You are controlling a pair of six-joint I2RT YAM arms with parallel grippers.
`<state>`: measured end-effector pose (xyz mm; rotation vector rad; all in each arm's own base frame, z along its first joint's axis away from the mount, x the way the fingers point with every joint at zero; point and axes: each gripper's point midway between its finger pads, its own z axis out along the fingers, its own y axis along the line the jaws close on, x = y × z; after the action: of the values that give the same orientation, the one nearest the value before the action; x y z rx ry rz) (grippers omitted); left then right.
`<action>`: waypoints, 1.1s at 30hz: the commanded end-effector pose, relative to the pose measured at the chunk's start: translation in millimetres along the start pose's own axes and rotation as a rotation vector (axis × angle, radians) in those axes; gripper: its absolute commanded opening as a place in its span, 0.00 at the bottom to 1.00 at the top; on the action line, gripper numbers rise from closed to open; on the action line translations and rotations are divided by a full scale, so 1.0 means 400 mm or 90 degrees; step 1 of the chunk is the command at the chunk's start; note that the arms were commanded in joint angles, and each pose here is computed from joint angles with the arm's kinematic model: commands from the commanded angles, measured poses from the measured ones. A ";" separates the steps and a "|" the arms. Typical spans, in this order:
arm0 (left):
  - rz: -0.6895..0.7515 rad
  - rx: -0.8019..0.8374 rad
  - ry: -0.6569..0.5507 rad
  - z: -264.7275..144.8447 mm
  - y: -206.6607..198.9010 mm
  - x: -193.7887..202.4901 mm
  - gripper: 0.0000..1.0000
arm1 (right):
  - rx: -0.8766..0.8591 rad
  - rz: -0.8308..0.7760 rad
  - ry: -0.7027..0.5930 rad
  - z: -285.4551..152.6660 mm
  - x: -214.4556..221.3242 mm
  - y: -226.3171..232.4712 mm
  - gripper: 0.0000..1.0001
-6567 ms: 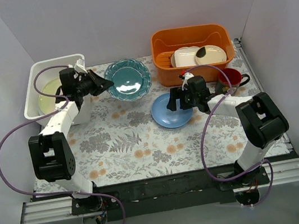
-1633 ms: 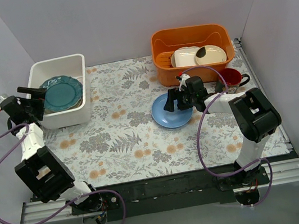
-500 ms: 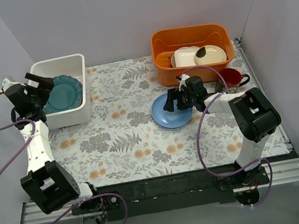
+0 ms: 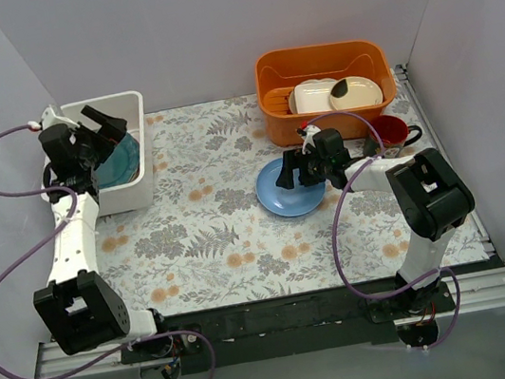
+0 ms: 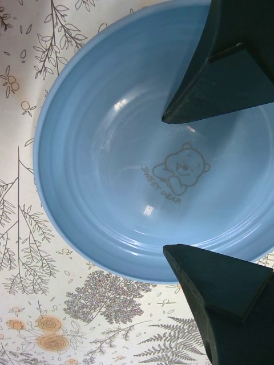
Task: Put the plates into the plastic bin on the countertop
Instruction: Pick up the plate at the center of the board.
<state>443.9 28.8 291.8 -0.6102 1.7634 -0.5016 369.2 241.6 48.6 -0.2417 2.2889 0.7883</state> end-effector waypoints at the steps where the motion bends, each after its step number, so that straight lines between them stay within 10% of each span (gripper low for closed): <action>1: 0.042 0.028 0.015 0.008 -0.065 0.018 0.98 | -0.010 -0.001 -0.012 -0.010 -0.026 0.022 0.93; 33: 0.128 0.113 0.234 0.080 -0.244 0.365 0.98 | 0.022 -0.011 -0.055 -0.055 -0.056 0.019 0.93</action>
<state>456.2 -124.7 223.9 -0.2884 2.0782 -0.6402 367.9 235.4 63.4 -0.2179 2.2677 0.7497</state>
